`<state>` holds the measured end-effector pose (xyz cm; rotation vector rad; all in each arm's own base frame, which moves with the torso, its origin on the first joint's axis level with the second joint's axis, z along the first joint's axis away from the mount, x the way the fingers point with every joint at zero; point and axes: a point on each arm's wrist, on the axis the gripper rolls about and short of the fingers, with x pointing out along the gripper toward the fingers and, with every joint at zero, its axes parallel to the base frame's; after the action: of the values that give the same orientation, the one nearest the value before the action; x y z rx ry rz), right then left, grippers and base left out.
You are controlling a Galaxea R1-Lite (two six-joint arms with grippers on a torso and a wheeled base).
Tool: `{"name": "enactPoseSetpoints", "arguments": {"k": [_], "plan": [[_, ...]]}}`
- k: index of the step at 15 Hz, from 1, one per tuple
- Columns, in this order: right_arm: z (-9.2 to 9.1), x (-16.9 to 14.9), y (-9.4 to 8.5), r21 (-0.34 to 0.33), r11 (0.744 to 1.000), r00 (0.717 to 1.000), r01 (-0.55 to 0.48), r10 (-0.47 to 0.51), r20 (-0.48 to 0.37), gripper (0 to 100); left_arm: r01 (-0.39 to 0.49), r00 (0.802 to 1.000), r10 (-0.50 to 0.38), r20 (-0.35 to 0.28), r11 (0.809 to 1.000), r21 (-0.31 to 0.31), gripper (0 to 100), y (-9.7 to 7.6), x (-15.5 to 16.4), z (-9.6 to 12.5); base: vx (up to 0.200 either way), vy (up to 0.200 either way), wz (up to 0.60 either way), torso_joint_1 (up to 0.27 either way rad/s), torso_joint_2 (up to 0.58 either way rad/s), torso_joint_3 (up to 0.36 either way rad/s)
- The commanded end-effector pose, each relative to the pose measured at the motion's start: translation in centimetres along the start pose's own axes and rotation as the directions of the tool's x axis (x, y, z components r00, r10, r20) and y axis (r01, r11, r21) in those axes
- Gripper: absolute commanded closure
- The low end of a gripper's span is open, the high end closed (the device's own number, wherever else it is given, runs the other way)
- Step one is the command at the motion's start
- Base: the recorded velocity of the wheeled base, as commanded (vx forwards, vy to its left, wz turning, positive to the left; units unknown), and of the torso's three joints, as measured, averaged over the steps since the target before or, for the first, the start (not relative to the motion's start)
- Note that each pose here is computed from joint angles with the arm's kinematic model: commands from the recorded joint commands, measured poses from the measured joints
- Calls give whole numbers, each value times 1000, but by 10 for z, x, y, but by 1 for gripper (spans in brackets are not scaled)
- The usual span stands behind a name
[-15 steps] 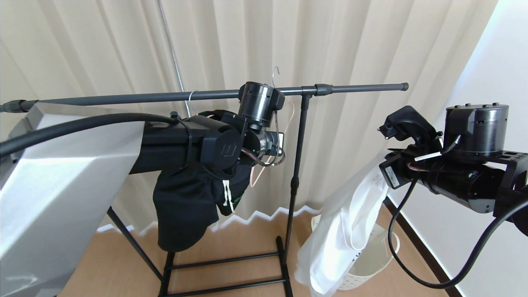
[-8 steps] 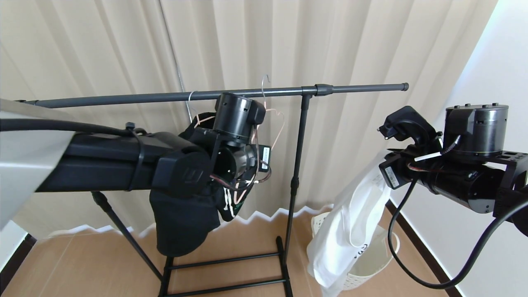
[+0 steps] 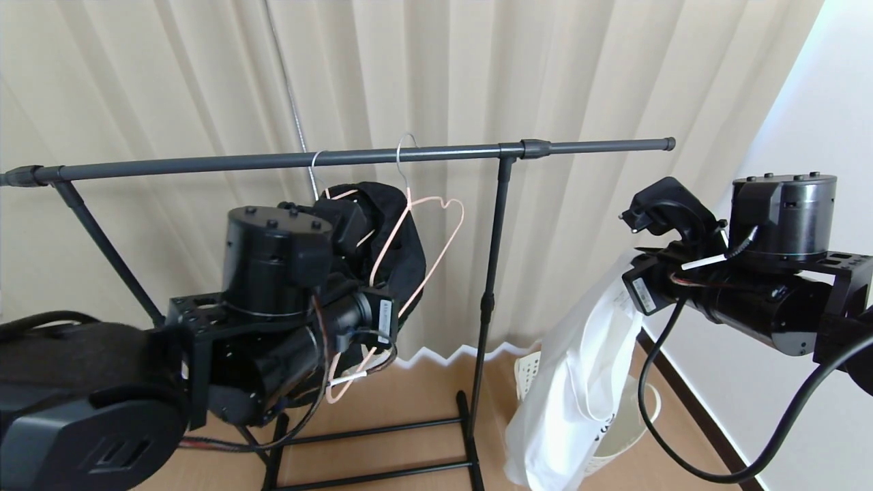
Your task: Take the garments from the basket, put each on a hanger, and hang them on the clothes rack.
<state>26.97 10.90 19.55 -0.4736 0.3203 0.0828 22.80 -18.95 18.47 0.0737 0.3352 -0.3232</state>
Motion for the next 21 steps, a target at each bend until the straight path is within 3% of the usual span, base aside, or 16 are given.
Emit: {"name": "enactPoseSetpoints", "arguments": {"k": [1, 4, 7, 10, 15, 21], "plan": [[0, -1, 4, -6, 1000, 1000, -10, 10, 1, 100, 87, 994, -88, 66, 996, 14, 100, 13, -32, -12, 0, 0, 0, 0, 0, 0], [1, 3, 7, 12, 1000, 1000, 26, -26, -14, 100, 167, 982, -174, 77, 983, 81, 100, 29, -38, -40, 0, 0, 0, 0, 0, 0], [6, 17, 12, 50, 988, 989, 144, -144, 12, 100, 226, 964, -246, 102, 959, 172, 100, 40, -40, -60, 0, 0, 0, 0, 0, 0], [12, 33, 16, 98, 967, 970, 235, -240, 41, 100, 291, 944, -313, 101, 938, 190, 100, 37, -39, -71, 0, 0, 0, 0, 0, 0], [19, 34, 14, 143, 960, 966, 239, -251, 68, 100, 417, 895, -440, 77, 884, 212, 100, 23, -39, -76, 0, 0, 0, 0, 0, 0], [21, 36, 17, 170, 958, 967, 231, -246, 72, 100, 463, 868, -490, 85, 858, 221, 100, 6, -33, -70, 0, 0, 0, 0, 0, 0]]}}
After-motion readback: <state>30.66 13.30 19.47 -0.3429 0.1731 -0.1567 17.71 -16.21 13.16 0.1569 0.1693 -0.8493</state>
